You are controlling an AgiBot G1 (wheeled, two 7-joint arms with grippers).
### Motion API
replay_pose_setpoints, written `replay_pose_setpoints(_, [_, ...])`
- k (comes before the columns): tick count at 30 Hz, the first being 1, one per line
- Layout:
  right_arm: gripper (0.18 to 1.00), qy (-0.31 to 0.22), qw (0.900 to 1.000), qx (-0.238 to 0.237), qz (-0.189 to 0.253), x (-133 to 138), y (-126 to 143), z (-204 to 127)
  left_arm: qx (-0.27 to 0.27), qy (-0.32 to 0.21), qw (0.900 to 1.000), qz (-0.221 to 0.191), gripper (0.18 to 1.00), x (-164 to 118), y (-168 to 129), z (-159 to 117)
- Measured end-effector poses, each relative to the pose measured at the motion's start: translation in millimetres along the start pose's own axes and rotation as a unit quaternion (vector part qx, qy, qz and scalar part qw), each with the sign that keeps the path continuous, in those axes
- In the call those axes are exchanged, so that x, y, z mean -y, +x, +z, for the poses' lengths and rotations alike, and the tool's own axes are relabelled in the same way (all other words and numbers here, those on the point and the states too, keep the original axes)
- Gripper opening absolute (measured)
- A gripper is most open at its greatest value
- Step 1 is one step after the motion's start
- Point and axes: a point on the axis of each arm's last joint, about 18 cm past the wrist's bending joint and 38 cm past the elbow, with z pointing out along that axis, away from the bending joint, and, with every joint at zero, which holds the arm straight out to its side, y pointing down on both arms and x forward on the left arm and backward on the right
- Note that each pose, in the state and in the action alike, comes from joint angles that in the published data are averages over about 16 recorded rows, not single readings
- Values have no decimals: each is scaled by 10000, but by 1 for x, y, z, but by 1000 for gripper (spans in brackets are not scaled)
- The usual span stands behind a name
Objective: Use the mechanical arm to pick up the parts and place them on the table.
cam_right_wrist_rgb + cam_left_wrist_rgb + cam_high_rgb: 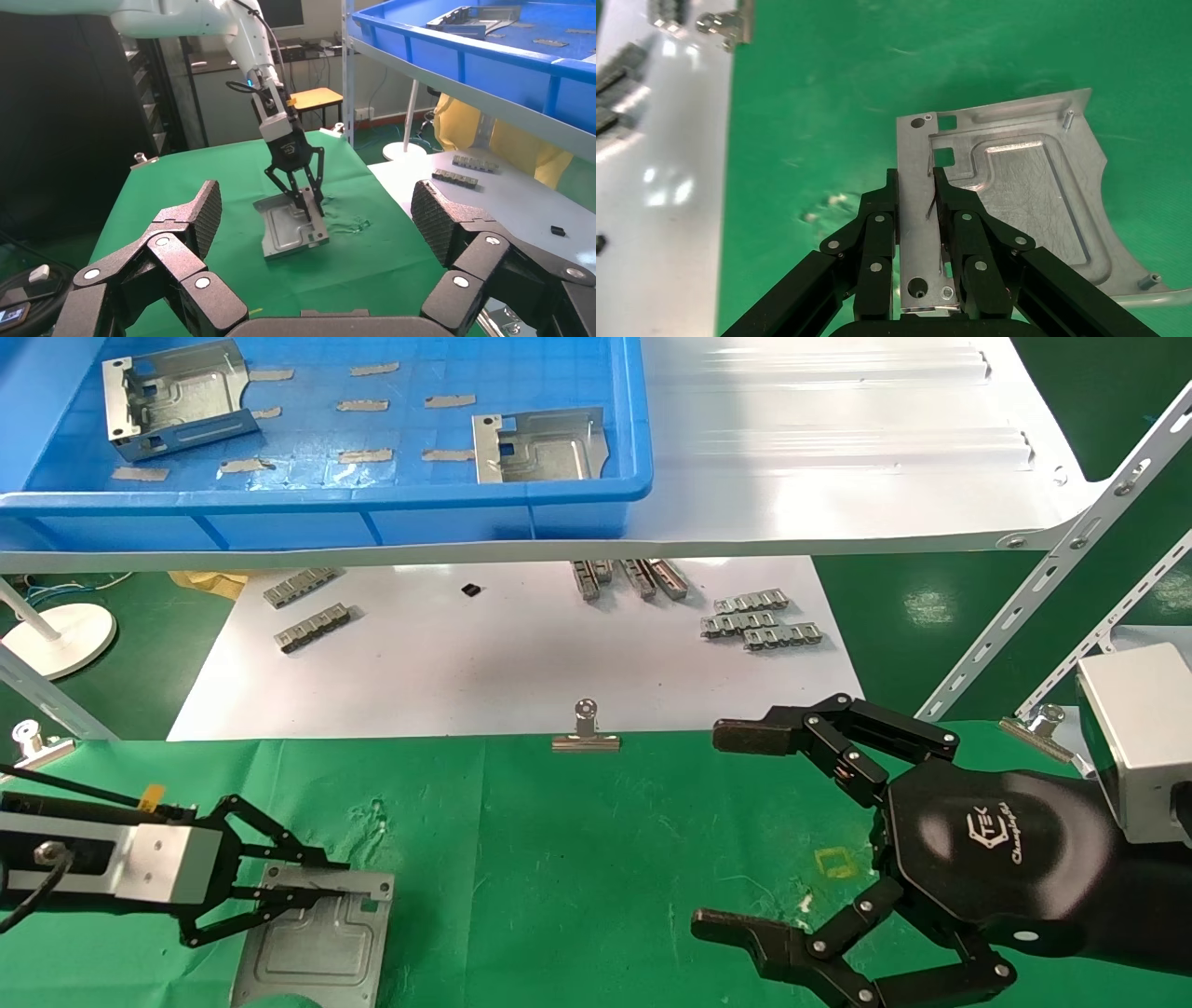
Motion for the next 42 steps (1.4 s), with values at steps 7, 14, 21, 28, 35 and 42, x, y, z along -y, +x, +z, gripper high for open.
replay_pose_setpoints(7, [1000, 0, 10000, 0, 0, 0, 0, 0, 142, 20, 9999, -33, 308, -5, -3, 3])
replay_pose_setpoints(14, [1000, 0, 10000, 0, 0, 0, 0, 0, 534, 183, 9973, -469, 384, -7, -8, -4])
replay_pose_setpoints(21, [1000, 0, 10000, 0, 0, 0, 0, 0, 1073, 667, 9842, -1241, 511, -4, -12, -14])
replay_pose_setpoints(28, [1000, 0, 10000, -2, 1, 0, 0, 0, 1443, 1099, 9666, -1813, 664, -3, -12, -22])
replay_pose_setpoints(35, [1000, 0, 10000, -2, 1, 0, 0, 0, 1506, 1232, 9616, -1936, 805, -2, -11, -23])
replay_pose_setpoints(42, [1000, 0, 10000, -2, 1, 0, 0, 0, 1418, 1367, 9612, -1931, 915, 6, -11, -18])
